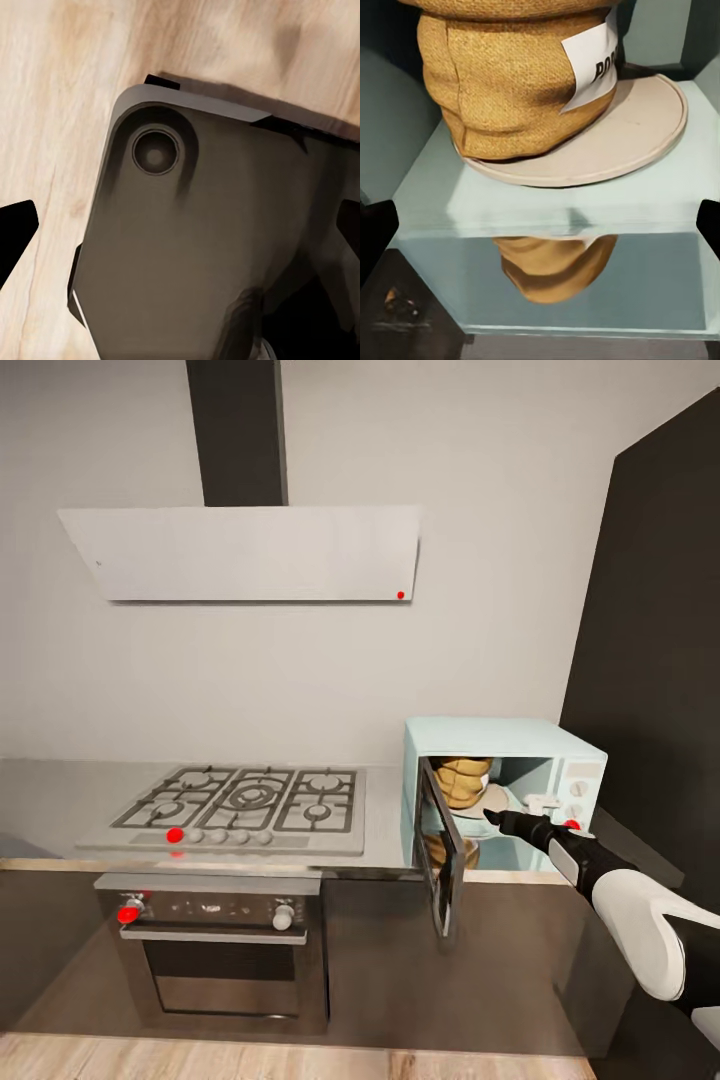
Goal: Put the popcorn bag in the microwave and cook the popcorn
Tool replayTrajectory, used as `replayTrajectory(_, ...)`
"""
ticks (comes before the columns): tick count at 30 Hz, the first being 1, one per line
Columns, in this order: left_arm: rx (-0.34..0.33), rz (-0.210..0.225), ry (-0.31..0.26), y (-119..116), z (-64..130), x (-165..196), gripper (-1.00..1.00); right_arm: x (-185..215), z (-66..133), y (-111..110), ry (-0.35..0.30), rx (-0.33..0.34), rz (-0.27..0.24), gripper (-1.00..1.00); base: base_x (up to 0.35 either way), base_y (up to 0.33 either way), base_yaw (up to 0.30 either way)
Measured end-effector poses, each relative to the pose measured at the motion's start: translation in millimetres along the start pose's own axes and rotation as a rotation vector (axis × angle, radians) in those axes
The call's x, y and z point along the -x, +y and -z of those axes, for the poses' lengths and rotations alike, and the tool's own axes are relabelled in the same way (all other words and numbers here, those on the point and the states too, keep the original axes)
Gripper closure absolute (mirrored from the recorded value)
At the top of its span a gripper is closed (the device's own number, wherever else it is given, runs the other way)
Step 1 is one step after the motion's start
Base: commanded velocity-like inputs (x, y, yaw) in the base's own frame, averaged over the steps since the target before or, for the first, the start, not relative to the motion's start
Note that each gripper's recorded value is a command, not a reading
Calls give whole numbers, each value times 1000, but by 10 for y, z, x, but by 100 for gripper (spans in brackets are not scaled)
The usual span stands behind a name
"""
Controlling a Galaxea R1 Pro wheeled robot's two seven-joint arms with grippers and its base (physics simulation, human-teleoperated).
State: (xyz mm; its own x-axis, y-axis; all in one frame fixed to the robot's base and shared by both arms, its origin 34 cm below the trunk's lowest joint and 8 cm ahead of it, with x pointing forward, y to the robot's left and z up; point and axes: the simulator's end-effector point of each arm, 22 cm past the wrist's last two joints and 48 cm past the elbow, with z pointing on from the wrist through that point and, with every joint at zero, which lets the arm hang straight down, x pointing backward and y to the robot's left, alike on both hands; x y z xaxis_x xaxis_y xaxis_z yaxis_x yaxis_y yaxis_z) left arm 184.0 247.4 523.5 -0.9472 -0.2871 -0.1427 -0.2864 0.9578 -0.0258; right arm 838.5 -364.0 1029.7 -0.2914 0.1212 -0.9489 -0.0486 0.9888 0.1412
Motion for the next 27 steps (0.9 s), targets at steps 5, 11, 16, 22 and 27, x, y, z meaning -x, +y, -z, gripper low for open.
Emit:
replayTrajectory(5,0,0,1,2,-2,0,-100,-18,-5,0,4,2,-2,-100,-281,0,0)
replayTrajectory(11,-1,0,1,-6,-1,0,-100,-146,11,-43,36,0,-5,-100,-343,0,0)
replayTrajectory(16,0,0,0,1,-2,1,-100,142,69,-124,112,-19,-43,-100,-345,0,0)
replayTrajectory(22,0,1,0,2,0,2,-100,102,250,-185,272,-47,-99,-100,-174,0,0)
replayTrajectory(27,-1,2,0,-5,0,0,-100,-1746,577,-541,551,-114,4,-100,-4,0,0)
